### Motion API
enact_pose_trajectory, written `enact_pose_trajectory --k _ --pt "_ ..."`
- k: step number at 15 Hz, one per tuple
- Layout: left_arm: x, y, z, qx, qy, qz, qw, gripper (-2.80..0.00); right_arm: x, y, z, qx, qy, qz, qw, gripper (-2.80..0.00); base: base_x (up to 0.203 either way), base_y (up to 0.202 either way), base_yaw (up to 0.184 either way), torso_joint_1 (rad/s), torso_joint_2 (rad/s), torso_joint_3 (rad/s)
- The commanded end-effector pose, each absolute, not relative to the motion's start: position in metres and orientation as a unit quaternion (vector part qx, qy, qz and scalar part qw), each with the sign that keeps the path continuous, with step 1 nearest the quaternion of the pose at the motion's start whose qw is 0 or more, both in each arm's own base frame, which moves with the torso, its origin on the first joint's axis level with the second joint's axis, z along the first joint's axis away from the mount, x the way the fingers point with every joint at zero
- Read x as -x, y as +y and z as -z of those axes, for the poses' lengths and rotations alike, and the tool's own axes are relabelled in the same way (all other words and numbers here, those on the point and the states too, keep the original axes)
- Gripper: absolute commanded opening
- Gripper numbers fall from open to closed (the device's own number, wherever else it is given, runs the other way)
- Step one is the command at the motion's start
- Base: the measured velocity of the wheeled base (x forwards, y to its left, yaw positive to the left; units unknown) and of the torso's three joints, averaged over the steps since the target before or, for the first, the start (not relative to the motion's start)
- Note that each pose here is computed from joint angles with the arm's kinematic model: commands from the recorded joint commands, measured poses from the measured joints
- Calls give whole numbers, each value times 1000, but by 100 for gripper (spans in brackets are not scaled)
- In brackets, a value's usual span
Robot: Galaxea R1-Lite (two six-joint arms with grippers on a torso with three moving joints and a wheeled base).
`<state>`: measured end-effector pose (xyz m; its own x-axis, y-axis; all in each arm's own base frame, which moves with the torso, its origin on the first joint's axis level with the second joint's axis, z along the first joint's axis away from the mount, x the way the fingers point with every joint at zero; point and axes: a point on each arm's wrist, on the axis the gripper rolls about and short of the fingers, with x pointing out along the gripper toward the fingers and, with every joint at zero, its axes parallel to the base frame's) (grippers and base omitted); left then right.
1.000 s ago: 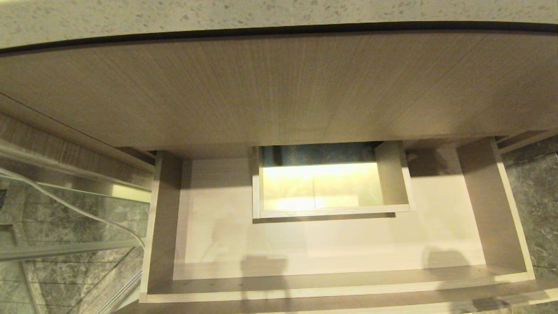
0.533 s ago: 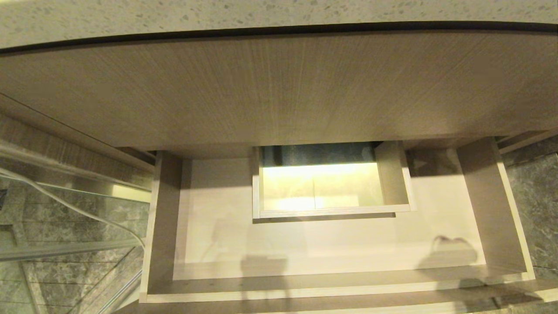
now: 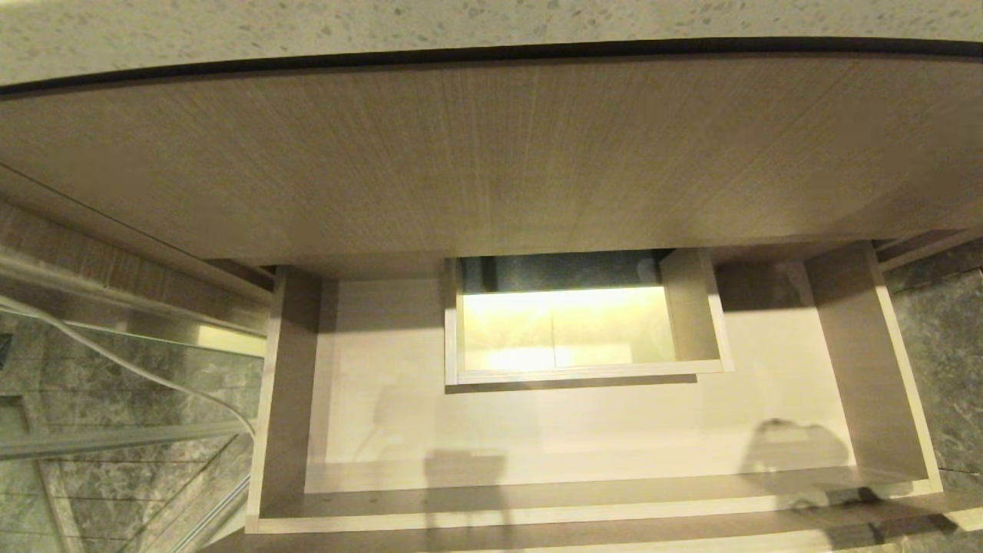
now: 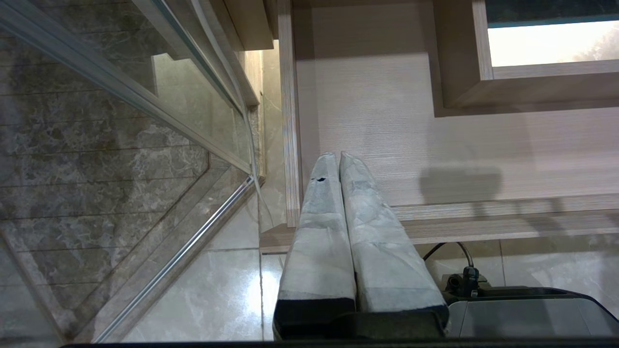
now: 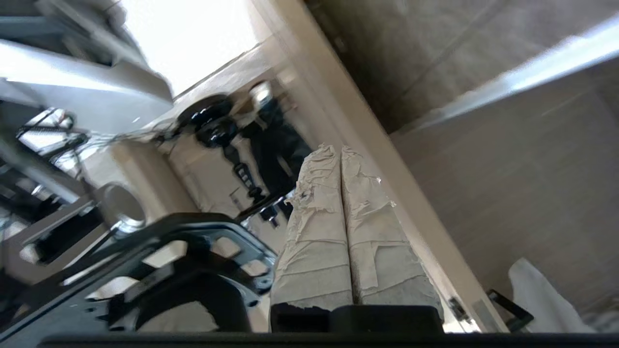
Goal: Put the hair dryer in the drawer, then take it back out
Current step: Close the drawer
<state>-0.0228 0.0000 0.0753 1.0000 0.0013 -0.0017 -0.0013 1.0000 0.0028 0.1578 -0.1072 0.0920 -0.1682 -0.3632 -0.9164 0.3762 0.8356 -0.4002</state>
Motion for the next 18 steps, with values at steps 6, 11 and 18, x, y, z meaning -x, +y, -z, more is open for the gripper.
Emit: enact_pose_trajectory --k 6,11,18 --pt "23 0 -75 -2 1 0 1000 -280 -189 -125 -60 -1 705 247 665 -280 0 0 0 0 0 0" --pt "23 0 -75 -2 1 -1 1000 -280 -199 -131 -44 -13 715 221 664 -280 0 0 0 0 0 0" --pt "23 0 -75 -2 1 -1 1000 -280 -216 -142 -37 -8 693 223 685 -280 0 0 0 0 0 0"
